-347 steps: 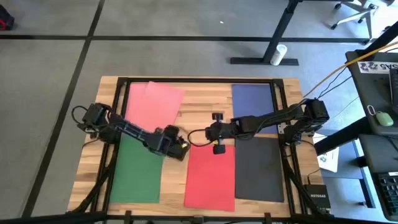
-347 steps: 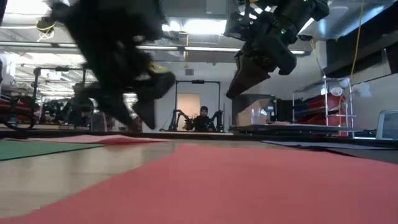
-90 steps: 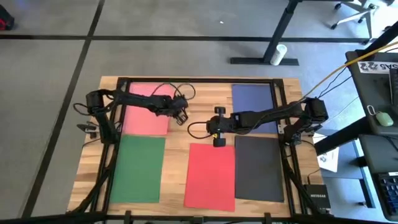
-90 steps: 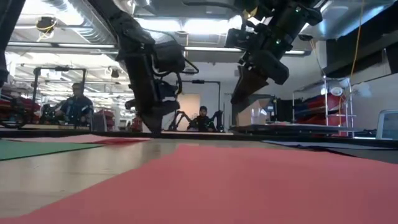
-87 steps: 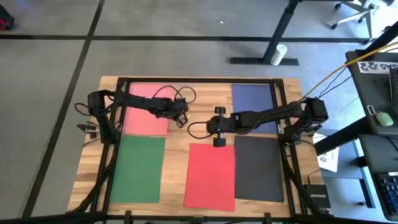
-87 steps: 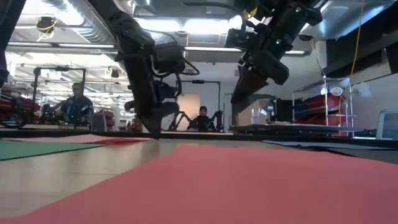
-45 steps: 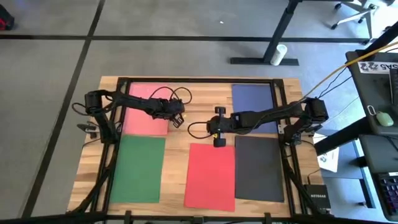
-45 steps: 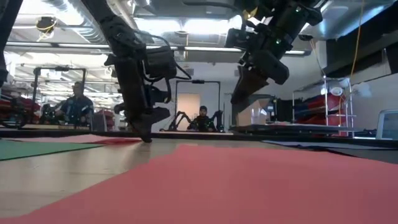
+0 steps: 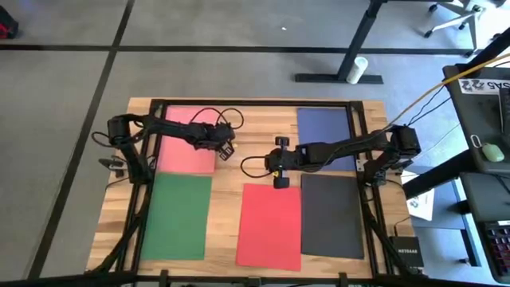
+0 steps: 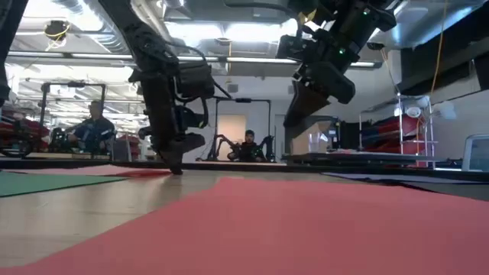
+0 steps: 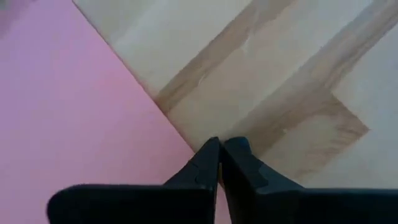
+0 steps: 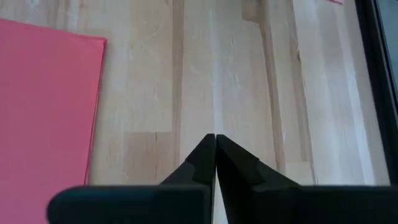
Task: Organize paper
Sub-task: Stack the pink paper on top of the pink paper
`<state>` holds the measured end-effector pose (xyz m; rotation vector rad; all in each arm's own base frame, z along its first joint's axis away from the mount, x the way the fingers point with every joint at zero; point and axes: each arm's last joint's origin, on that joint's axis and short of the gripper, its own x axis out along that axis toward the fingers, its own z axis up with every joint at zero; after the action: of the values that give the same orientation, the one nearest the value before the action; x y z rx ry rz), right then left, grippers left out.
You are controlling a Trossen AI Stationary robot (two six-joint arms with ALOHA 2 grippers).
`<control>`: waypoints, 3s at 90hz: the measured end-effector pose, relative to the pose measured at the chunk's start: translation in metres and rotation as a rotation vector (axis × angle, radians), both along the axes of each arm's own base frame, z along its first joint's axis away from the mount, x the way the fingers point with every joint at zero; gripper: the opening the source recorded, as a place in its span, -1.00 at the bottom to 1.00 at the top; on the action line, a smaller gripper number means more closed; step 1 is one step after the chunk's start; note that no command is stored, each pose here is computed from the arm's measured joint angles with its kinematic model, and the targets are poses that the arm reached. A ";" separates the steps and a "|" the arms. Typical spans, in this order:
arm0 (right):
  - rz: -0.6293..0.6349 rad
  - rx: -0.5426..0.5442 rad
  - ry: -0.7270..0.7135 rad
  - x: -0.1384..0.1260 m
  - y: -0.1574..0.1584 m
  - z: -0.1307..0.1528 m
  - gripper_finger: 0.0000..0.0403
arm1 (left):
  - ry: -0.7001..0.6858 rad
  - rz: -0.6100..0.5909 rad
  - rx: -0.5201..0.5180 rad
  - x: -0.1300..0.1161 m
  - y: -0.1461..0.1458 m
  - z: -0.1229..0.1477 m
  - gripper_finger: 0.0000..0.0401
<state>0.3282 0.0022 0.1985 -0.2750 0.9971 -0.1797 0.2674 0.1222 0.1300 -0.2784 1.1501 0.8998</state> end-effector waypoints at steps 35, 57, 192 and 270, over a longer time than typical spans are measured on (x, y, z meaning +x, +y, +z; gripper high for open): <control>0.000 0.000 0.000 0.000 0.000 0.000 -1.00 | -0.014 -0.100 0.017 -0.006 -0.030 0.034 -1.00; 0.000 0.000 -0.002 0.000 0.000 0.000 -1.00 | 0.085 -0.401 -0.077 -0.008 -0.101 0.042 -1.00; -0.008 0.007 -0.005 0.000 0.000 0.000 -1.00 | 0.258 -0.463 -0.294 -0.043 -0.099 0.007 -1.00; -0.008 0.006 -0.005 0.000 0.000 0.000 -1.00 | 0.282 -0.458 -0.263 -0.044 -0.097 0.007 -1.00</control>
<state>0.3283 0.0023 0.1986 -0.2648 0.9939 -0.1841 0.2233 0.0250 0.1371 -0.0921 1.5196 0.3894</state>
